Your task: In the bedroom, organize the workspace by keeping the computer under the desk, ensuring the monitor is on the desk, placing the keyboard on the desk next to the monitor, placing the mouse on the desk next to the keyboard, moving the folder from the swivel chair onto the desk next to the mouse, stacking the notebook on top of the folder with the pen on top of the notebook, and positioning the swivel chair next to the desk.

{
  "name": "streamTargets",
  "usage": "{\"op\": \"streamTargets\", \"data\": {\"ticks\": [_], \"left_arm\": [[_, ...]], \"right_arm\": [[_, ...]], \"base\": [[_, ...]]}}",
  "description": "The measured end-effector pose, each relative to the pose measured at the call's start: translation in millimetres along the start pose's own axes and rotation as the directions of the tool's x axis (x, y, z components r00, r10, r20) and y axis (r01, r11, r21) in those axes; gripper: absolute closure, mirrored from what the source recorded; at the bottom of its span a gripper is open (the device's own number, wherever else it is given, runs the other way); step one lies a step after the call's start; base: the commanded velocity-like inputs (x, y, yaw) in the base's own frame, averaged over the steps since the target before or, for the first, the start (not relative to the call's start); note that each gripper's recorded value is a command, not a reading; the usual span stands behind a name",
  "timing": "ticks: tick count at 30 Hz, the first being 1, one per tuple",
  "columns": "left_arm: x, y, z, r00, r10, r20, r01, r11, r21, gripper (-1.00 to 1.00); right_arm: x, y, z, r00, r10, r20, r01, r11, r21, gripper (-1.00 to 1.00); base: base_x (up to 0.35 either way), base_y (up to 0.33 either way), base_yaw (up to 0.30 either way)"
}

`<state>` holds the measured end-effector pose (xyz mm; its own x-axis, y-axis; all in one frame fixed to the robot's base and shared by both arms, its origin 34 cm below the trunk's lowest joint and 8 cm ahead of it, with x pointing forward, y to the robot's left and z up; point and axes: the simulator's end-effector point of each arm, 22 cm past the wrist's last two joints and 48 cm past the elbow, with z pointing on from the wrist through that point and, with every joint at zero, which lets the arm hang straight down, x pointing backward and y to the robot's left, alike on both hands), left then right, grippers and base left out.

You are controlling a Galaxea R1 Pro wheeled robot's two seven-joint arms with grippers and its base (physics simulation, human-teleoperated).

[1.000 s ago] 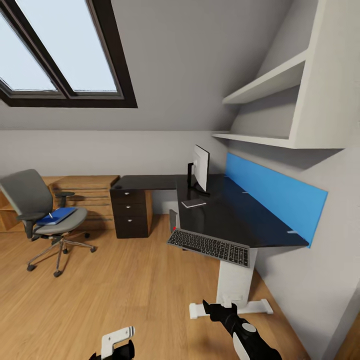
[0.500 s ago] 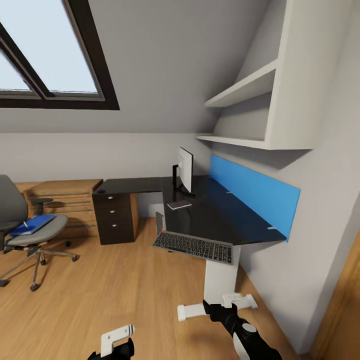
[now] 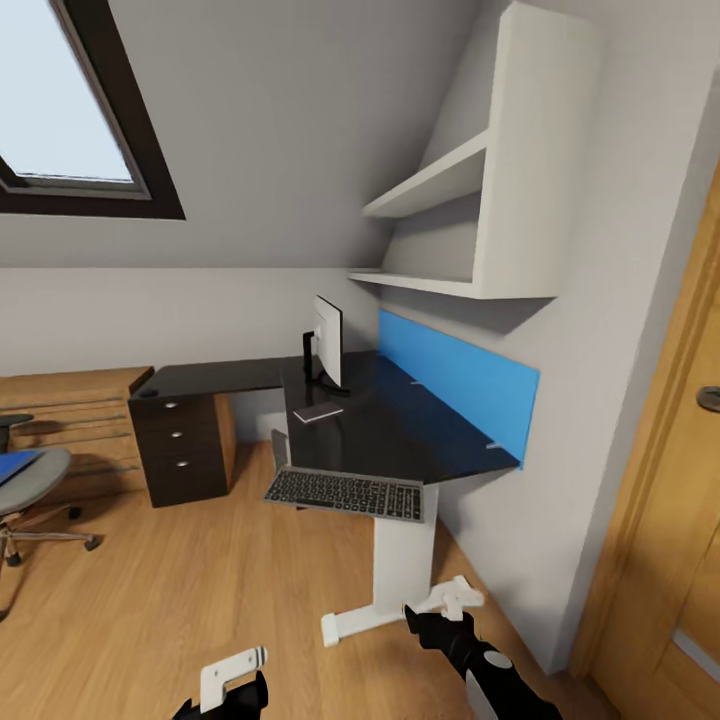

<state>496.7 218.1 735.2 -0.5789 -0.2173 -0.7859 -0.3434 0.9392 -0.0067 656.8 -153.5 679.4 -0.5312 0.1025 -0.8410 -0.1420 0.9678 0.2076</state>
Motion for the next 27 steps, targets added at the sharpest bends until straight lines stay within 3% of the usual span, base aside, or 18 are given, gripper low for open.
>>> {"op": "streamTargets", "data": {"ticks": [8, 27], "left_arm": [[5, 4, 3.4, 1.000, 0.003, -0.012, -0.004, 1.000, -0.010, -1.00], [17, 7, 8.8, 0.999, 0.013, -0.043, -0.014, 1.000, -0.019, -1.00]], "right_arm": [[6, 2, 1.3, 1.000, 0.004, -0.015, -0.004, 1.000, -0.001, -1.00], [21, -1, 5.2, 0.999, 0.013, -0.044, -0.013, 1.000, 0.006, -1.00]], "base": [[0.000, 0.000, -0.158], [0.000, 0.000, -0.007]]}}
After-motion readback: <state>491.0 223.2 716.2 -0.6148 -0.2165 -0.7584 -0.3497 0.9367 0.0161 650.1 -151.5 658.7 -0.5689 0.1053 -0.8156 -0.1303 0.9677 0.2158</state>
